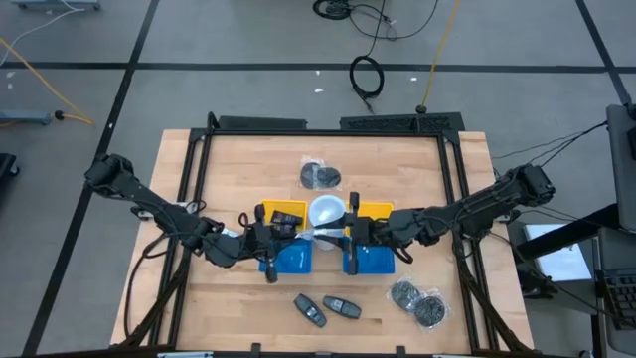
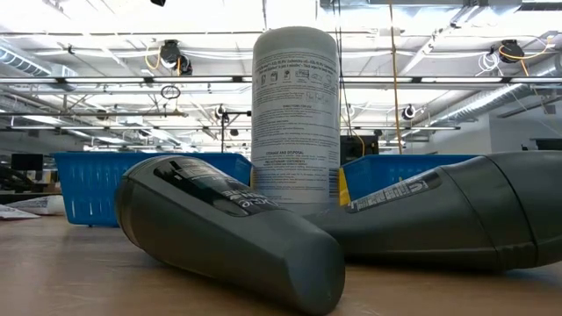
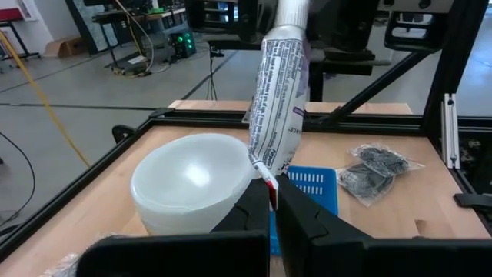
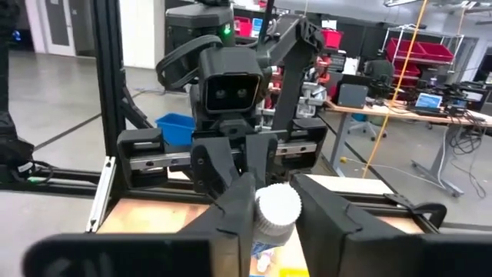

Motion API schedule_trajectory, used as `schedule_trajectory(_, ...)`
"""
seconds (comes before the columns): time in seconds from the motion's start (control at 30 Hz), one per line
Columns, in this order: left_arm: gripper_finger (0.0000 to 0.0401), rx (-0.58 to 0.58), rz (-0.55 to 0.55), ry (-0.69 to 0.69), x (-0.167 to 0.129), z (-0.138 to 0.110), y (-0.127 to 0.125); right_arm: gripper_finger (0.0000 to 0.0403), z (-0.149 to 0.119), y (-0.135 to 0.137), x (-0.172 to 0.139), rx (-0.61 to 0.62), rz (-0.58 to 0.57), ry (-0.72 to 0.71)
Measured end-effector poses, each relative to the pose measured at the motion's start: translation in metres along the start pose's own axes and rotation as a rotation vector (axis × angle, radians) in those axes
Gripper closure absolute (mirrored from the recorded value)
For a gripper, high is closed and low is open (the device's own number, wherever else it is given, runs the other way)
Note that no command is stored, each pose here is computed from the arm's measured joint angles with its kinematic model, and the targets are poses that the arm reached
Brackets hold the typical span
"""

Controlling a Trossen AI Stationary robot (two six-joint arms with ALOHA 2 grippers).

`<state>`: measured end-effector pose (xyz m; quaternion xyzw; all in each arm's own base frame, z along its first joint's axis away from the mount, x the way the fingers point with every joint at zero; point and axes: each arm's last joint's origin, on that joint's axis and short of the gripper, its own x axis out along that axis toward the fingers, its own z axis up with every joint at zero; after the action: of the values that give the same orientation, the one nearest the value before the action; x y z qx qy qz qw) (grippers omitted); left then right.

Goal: Pick & Place Travel size toiletries
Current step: Put the toothpaste into the right blue bin

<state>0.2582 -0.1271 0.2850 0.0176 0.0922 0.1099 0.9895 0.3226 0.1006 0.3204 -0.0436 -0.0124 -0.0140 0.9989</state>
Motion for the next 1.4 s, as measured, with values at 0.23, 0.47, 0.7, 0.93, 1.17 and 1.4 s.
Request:
schedule_trajectory(0.23,0.0401,-0.004,-0.003,-0.003,0.000,0.000,0.000,0.0347,0.000,0.000,0.000,-0.022,0.000,0.003)
schedule_trajectory(0.47,0.0397,-0.042,-0.008,-0.001,0.000,0.000,0.000,0.0347,-0.001,0.004,-0.002,-0.024,0.012,0.008)
schedule_trajectory(0.7,0.0336,-0.045,-0.030,-0.004,-0.001,0.000,-0.003,0.0347,0.005,0.011,-0.014,-0.044,0.043,0.047)
schedule_trajectory(0.93,0.0254,-0.053,-0.050,-0.002,-0.003,0.000,-0.004,0.0347,0.003,0.018,-0.029,-0.003,0.095,0.169)
schedule_trajectory(1.17,0.0213,-0.053,-0.119,0.008,-0.003,0.000,-0.006,0.0347,-0.006,0.034,-0.047,0.034,0.118,0.323)
schedule_trajectory(1.4,0.0211,-0.077,-0.140,0.024,-0.006,-0.002,-0.010,0.0347,-0.023,0.046,-0.066,0.046,0.037,0.500)
